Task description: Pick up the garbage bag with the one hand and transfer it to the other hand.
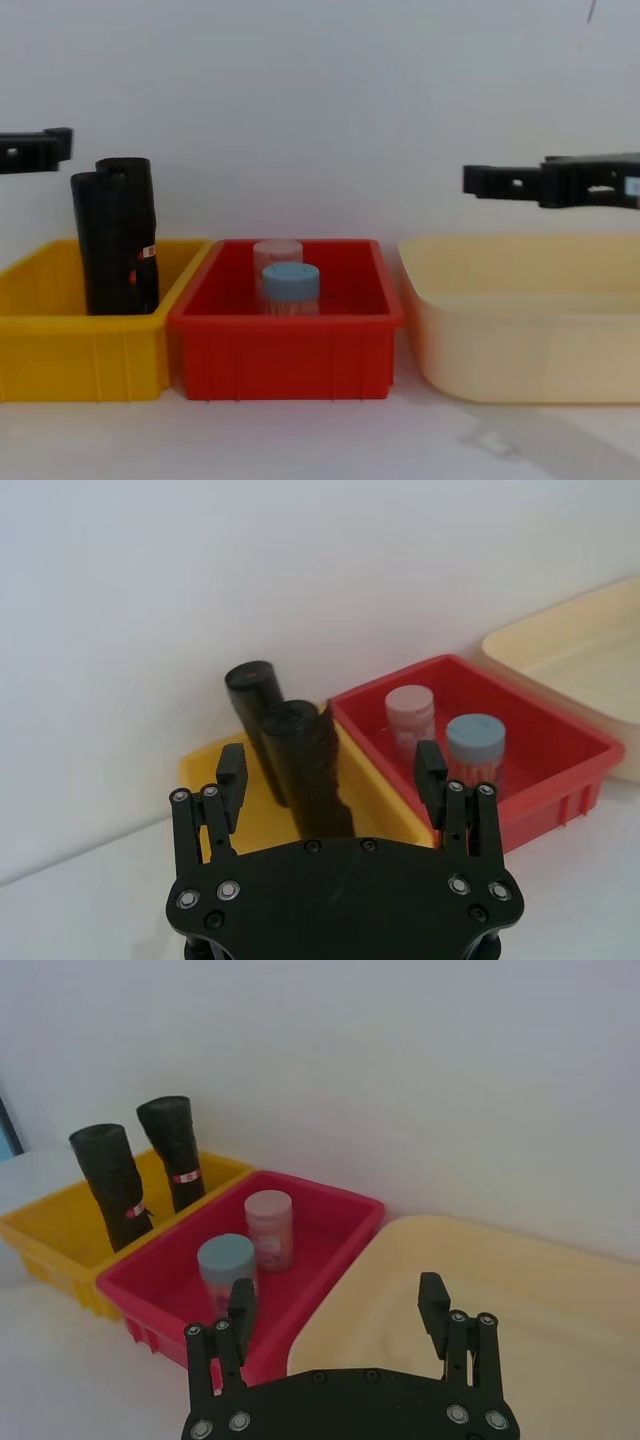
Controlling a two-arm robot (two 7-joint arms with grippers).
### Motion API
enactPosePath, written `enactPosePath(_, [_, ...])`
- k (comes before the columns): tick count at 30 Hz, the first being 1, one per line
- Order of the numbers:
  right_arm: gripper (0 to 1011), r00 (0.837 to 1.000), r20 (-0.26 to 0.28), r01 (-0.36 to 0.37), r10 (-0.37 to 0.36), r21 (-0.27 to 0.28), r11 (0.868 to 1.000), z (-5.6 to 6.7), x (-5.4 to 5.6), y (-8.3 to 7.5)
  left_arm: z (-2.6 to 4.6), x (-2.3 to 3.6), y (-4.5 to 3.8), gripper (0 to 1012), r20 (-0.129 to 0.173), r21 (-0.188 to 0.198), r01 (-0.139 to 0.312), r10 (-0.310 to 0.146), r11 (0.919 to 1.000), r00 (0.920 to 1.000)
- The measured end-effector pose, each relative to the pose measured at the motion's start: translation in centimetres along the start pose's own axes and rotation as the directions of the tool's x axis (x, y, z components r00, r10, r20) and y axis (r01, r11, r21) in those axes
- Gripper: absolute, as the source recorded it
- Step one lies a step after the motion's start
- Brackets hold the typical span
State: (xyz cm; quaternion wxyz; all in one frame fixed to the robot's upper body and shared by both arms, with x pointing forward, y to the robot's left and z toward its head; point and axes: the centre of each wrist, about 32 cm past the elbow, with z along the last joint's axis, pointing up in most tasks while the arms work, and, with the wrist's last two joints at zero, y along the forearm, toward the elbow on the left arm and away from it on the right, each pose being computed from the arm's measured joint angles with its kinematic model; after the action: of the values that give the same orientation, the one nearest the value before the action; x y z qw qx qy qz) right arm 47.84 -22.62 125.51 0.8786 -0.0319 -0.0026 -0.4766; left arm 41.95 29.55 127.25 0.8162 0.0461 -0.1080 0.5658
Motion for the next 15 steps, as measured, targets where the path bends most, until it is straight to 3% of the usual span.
enactPosePath(5, [1001, 1.000, 0.013, -0.018, 0.018, -0.021, 1.000, 1.2, -0.2, 1.1, -0.27, 1.38, -0.04, 1001, -0.004, 0.020, 0.004, -0.004, 0.9998, 1.0000])
enactPosePath(12, [1001, 0.999, 0.027, -0.031, 0.033, -0.050, 0.998, 2.0, -0.2, 2.8, -1.00, 3.34, -0.88, 1001, -0.020, 0.044, 0.014, -0.013, 0.9989, 0.9997])
enactPosePath(15, [1001, 0.999, 0.031, -0.034, 0.036, -0.063, 0.997, 2.1, -0.1, 3.5, -1.30, 3.80, -1.17, 1001, -0.028, 0.051, 0.018, -0.017, 0.9985, 0.9995])
